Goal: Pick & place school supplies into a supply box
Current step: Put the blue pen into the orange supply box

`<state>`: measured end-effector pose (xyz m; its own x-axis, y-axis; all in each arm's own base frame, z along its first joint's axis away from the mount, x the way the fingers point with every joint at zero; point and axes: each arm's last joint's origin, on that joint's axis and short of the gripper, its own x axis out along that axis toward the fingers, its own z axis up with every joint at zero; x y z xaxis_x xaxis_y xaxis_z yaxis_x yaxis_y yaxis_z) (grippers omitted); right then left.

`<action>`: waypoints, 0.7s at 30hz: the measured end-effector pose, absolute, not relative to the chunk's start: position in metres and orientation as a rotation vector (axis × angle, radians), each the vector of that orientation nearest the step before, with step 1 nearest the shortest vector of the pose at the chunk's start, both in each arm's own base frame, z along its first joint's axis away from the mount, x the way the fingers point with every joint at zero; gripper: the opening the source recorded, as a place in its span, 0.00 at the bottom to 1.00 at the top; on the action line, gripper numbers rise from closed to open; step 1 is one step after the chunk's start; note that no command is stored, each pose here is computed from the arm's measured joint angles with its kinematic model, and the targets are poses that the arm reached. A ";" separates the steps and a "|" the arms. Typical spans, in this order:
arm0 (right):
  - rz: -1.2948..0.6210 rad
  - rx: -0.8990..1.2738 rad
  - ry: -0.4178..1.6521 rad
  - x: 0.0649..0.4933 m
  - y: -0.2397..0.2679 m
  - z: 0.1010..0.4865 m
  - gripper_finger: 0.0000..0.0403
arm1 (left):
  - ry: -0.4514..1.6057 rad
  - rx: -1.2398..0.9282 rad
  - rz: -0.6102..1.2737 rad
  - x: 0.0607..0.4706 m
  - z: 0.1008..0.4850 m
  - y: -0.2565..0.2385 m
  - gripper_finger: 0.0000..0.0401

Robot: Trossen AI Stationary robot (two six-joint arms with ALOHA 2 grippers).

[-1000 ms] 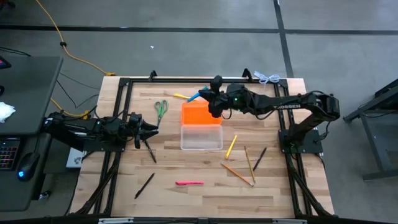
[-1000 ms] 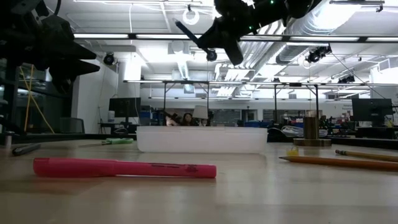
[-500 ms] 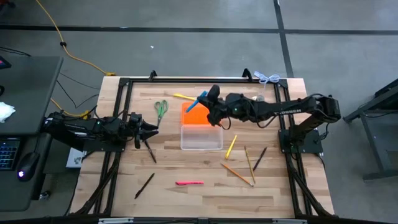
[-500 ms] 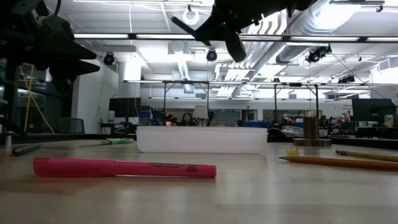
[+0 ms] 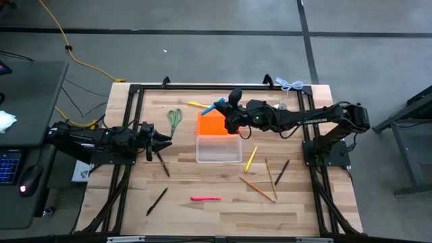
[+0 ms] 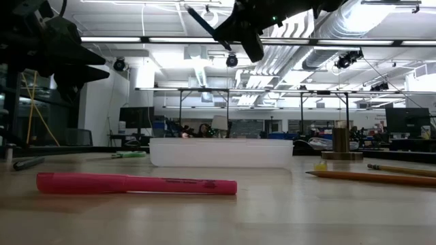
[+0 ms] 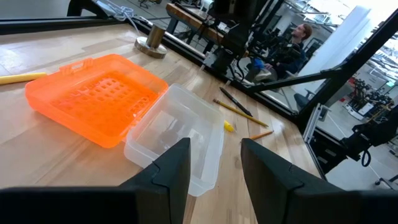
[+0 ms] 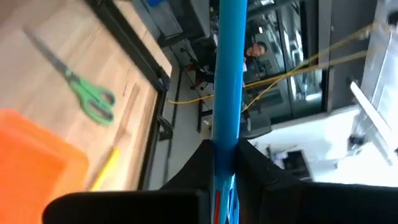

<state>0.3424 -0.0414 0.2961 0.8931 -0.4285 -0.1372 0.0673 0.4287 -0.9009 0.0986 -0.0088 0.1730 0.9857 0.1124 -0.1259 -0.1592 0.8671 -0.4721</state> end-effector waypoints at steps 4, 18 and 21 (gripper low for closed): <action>-0.296 -0.986 0.335 0.343 -0.040 0.296 0.05 | 0.096 -0.502 0.142 0.099 0.173 -0.009 0.43; -0.006 -0.525 0.158 0.345 -0.030 0.296 0.05 | 0.096 -0.502 0.142 0.099 0.173 -0.009 0.43; 0.091 -0.439 0.141 0.345 -0.027 0.295 0.05 | 0.096 -0.502 0.143 0.099 0.173 -0.009 0.43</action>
